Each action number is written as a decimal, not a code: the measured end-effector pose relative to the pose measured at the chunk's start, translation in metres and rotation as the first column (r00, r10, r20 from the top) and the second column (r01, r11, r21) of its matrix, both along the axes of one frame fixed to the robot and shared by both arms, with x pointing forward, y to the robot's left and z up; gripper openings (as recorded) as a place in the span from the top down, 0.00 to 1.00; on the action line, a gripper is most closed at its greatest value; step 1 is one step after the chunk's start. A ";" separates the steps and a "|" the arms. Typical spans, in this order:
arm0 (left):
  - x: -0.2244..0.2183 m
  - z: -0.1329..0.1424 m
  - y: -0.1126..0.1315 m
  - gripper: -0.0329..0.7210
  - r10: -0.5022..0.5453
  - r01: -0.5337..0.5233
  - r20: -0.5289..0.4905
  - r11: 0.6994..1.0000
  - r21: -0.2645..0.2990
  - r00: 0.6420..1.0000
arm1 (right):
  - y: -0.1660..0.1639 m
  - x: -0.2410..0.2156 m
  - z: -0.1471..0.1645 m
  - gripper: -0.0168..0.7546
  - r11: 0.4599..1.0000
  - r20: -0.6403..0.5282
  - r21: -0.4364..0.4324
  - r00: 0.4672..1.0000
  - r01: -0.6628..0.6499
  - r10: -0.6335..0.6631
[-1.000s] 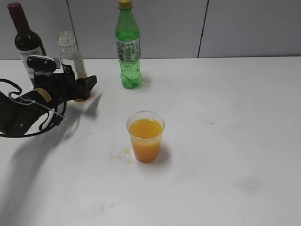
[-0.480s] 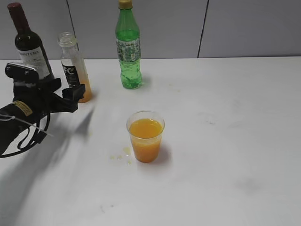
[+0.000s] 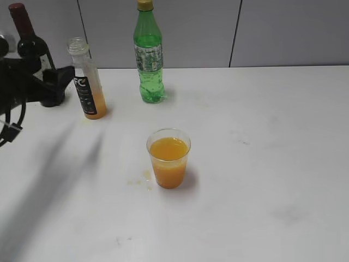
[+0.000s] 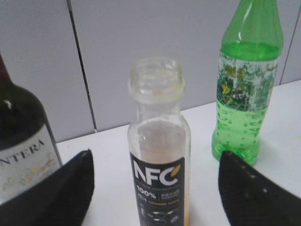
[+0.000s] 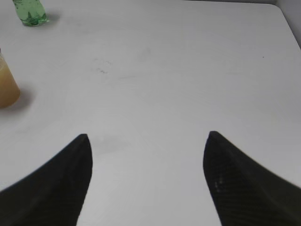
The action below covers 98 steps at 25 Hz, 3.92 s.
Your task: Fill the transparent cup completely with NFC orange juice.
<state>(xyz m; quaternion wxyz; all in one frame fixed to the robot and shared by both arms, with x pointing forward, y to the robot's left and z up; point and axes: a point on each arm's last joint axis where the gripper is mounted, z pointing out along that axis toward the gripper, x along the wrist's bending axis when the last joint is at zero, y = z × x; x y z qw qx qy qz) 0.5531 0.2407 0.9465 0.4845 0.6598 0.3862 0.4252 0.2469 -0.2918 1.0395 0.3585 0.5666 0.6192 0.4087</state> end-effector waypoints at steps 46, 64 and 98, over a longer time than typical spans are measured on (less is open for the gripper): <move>-0.199 0.166 0.054 0.17 0.230 -0.188 -0.734 0.972 0.140 0.639 | 0.000 0.000 0.000 0.24 1.000 0.000 0.000 1.000 0.000 0.000; -0.302 0.097 0.051 0.18 0.251 -0.290 -0.529 0.957 0.010 0.811 | 0.000 0.000 0.000 0.24 1.000 0.000 0.000 1.000 0.000 0.000; -0.314 0.093 0.051 0.18 0.262 -0.302 -0.402 0.952 -0.038 0.877 | 0.000 0.000 0.000 0.24 1.000 0.000 0.001 1.000 0.000 0.000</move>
